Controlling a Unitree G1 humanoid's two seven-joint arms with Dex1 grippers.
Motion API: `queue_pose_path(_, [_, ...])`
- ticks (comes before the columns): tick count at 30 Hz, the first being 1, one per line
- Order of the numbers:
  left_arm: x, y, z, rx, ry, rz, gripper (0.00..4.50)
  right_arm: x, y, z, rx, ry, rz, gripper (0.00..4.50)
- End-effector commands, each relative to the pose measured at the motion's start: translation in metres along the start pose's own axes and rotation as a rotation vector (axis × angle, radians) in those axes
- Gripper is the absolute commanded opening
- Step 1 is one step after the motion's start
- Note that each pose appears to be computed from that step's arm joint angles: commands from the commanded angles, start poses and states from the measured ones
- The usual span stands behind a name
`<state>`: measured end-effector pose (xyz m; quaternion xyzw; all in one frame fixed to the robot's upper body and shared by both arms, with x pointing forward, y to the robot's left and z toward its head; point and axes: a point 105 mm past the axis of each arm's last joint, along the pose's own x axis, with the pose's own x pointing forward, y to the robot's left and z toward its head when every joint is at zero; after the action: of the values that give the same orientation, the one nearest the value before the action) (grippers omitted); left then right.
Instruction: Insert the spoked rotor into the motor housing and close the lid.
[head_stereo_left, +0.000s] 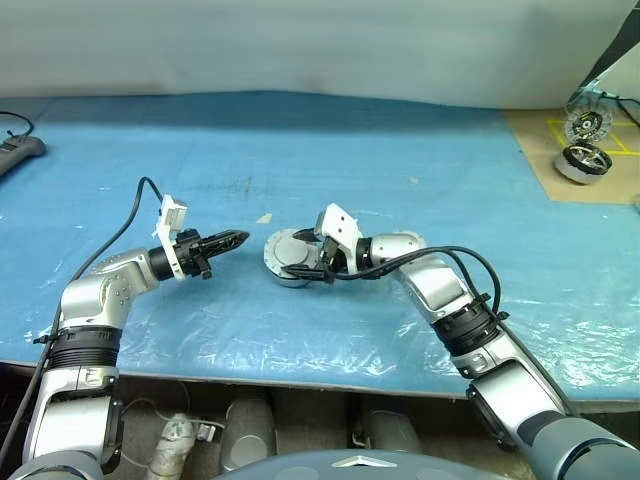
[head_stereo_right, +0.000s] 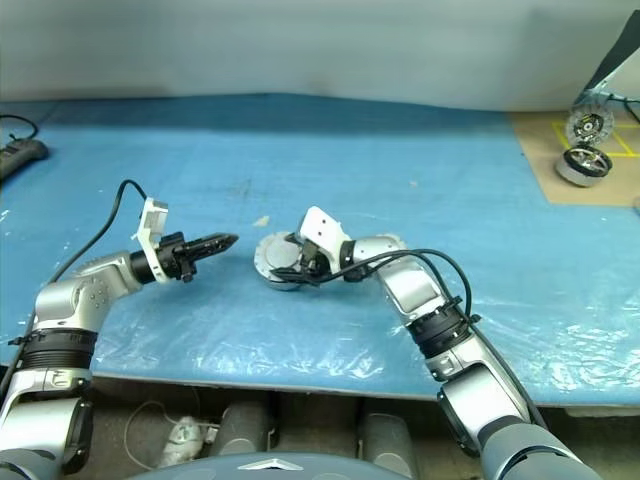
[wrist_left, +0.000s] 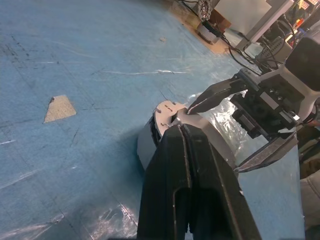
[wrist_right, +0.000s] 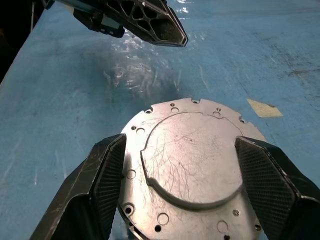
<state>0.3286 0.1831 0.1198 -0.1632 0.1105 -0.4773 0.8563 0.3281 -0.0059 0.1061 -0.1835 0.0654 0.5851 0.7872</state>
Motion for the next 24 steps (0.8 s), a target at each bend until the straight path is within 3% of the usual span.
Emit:
queue_pose_path(1, [-0.005,-0.003,0.012,0.051,-0.032,0.003,0.0,0.005,-0.001,0.0,-0.031,-0.009,-0.009,3.66])
queue_pose_path(12, [-0.001,-0.001,0.013,0.05,-0.042,0.012,0.0,0.012,0.001,-0.02,-0.037,0.058,-0.009,3.66])
queue_pose_path(18, [0.0,0.001,0.013,0.05,-0.046,0.018,0.0,0.012,-0.011,-0.002,0.034,-0.008,-0.055,3.66])
queue_pose_path(24, [0.005,0.002,0.013,0.053,-0.05,0.016,0.0,0.015,0.001,-0.025,0.044,0.08,-0.008,3.66])
